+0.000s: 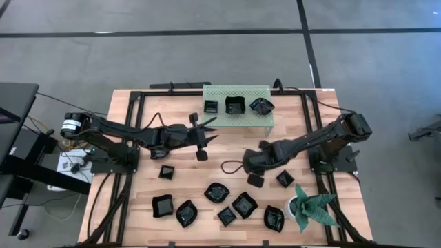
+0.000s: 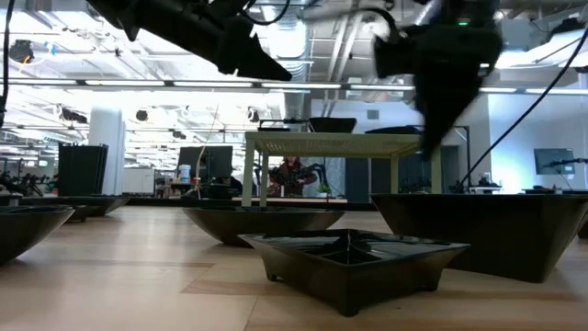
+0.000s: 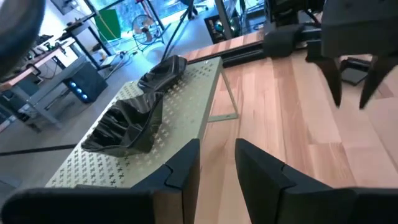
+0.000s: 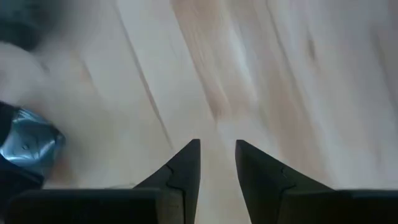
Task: Pick & Place Mini shaped plates
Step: Stack the square plate on top of the other square plate on the shelf
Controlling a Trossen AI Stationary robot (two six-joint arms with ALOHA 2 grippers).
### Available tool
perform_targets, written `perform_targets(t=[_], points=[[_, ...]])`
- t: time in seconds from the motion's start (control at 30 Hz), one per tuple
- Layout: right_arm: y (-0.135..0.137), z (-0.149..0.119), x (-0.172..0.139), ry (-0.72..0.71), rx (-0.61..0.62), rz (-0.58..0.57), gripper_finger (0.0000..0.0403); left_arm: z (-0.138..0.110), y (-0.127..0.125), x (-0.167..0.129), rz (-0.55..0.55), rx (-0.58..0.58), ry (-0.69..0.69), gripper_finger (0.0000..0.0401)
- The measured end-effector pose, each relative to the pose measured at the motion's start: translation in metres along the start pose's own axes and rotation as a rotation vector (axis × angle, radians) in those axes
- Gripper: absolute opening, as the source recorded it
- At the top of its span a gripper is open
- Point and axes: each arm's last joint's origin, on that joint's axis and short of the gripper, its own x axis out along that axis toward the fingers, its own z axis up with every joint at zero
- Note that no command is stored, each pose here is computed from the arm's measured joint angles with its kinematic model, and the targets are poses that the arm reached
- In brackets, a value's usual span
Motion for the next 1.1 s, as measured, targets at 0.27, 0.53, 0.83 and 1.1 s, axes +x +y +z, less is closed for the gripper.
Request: perform_targets(t=[0.27,0.53,0.83,1.1], points=[[0.020,-0.036,-0.003,0.110,0.321,-0.064,0.0096,0.000,0.000,0.000,-0.002,0.004,0.003,0.0103],[0.037,-0.069,0.006,0.195,0.525,-0.059,0.0096,0.000,0.000,0.000,-0.002,0.005,0.002,0.0103],[0.045,-0.087,0.006,0.190,0.524,-0.083,0.0096,0.000,0.000,0.000,-0.001,0.019,0.001,0.0103],[0.046,-0.094,0.004,0.189,0.488,-0.126,0.0096,0.000,0.000,0.000,-0.001,0.019,0.001,0.0103]])
